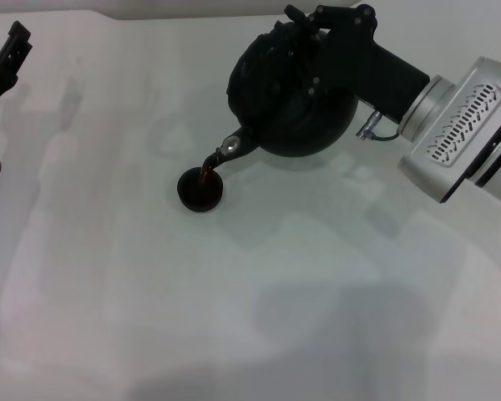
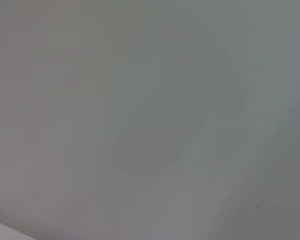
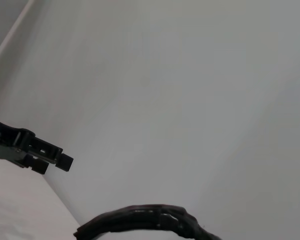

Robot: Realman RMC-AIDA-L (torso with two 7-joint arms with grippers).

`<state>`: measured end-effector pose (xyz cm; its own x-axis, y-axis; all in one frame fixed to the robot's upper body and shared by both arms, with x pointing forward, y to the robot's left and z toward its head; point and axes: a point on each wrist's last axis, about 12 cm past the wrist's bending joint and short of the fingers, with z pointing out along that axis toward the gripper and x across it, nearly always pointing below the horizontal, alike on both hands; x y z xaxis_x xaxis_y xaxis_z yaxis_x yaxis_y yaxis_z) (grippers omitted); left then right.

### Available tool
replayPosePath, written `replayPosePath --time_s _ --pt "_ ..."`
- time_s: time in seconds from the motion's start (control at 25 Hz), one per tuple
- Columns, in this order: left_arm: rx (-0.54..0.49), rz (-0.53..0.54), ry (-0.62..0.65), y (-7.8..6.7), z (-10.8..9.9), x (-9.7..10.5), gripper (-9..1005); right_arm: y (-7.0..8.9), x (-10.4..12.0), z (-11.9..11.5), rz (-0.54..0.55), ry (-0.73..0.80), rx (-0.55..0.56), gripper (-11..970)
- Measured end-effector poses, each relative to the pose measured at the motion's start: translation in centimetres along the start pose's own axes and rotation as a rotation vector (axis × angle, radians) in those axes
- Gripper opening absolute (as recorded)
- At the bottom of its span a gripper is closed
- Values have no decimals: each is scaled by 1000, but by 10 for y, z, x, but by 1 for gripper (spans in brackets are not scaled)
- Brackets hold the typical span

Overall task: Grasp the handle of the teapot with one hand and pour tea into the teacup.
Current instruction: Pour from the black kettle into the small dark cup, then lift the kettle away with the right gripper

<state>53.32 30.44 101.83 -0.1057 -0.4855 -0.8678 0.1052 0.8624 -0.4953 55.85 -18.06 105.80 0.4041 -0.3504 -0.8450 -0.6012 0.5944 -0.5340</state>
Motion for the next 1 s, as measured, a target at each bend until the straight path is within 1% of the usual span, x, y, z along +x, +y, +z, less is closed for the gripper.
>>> replayPosePath --time_s 0.52,1.0 --pt "3 -7 -1 0 1 -1 861 0 1 -1 1 3 3 134" --pt "3 -6 -1 0 2 -1 862 0 1 -1 -20 5 5 132"
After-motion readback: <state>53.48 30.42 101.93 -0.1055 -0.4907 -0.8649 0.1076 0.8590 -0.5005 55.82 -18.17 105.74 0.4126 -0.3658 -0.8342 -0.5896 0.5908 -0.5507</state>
